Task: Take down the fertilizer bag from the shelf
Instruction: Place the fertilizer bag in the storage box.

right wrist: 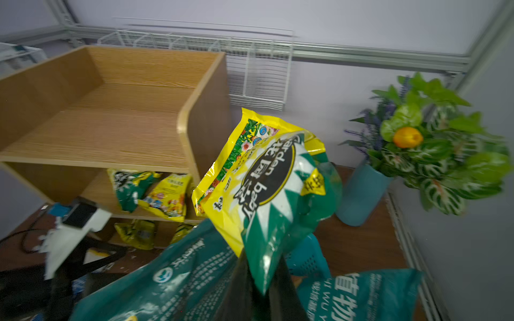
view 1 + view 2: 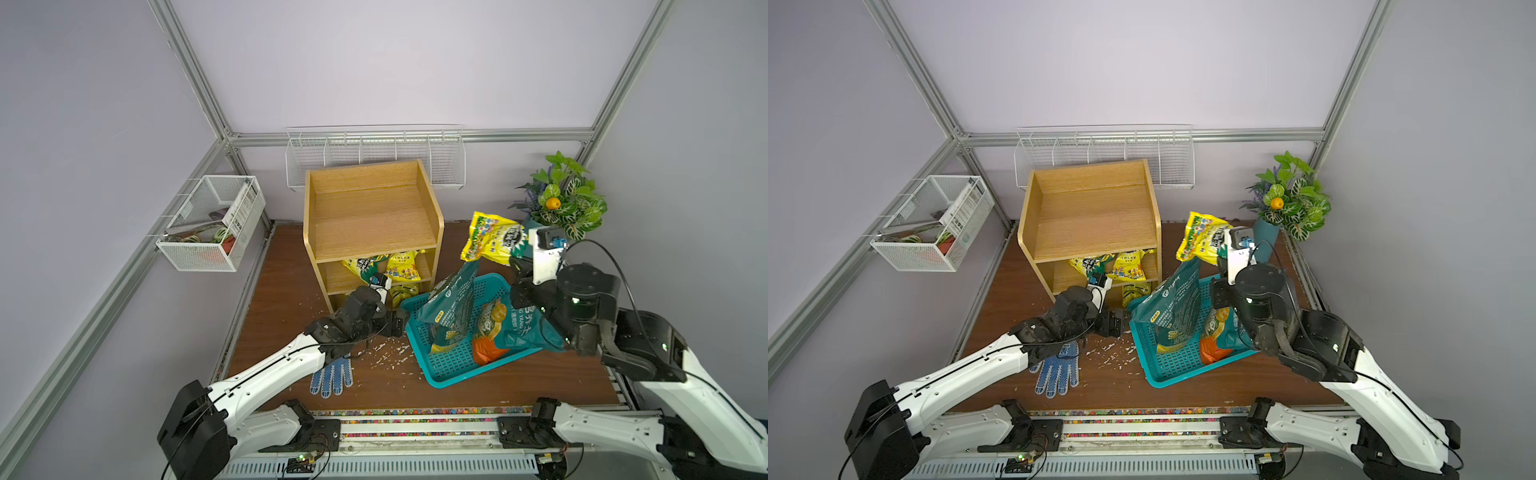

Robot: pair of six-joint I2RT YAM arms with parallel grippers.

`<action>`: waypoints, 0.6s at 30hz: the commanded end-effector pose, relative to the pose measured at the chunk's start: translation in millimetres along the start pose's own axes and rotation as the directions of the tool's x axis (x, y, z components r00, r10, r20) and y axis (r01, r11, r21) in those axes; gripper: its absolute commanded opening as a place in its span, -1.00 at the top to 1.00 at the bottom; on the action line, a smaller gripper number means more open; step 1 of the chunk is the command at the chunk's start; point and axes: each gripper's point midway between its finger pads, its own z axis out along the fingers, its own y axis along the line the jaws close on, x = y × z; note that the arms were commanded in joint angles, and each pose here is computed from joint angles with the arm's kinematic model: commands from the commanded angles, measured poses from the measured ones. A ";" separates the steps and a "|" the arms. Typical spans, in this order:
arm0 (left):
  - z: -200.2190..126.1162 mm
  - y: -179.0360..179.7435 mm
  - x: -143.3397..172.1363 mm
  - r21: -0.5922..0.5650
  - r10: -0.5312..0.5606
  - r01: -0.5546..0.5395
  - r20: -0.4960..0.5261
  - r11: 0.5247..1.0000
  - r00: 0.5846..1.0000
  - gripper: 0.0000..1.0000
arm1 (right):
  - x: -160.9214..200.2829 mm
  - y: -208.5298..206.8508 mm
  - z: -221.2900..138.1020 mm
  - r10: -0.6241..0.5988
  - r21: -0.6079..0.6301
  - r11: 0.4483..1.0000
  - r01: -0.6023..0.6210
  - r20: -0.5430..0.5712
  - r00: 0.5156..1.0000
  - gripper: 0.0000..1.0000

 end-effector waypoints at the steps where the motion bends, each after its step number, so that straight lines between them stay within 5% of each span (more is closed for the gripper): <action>1: -0.4 -12.5 -14.6 0.052 0.006 -0.007 0.020 0.999 1.000 -0.81 | -8.9 -49.3 -14.6 0.042 0.226 0.972 -0.056 0.068 0.997 1.00; 9: 1.9 -13.6 -10.5 0.060 -0.022 0.022 0.001 0.998 1.000 -0.80 | 18.8 -41.5 7.0 -0.118 0.338 0.929 0.151 -0.116 0.986 1.00; 18: -4.5 -14.2 -18.7 0.054 -0.019 0.017 0.031 0.998 0.999 -0.80 | 86.7 -5.9 49.3 -0.043 0.206 0.970 0.131 -0.383 0.923 1.00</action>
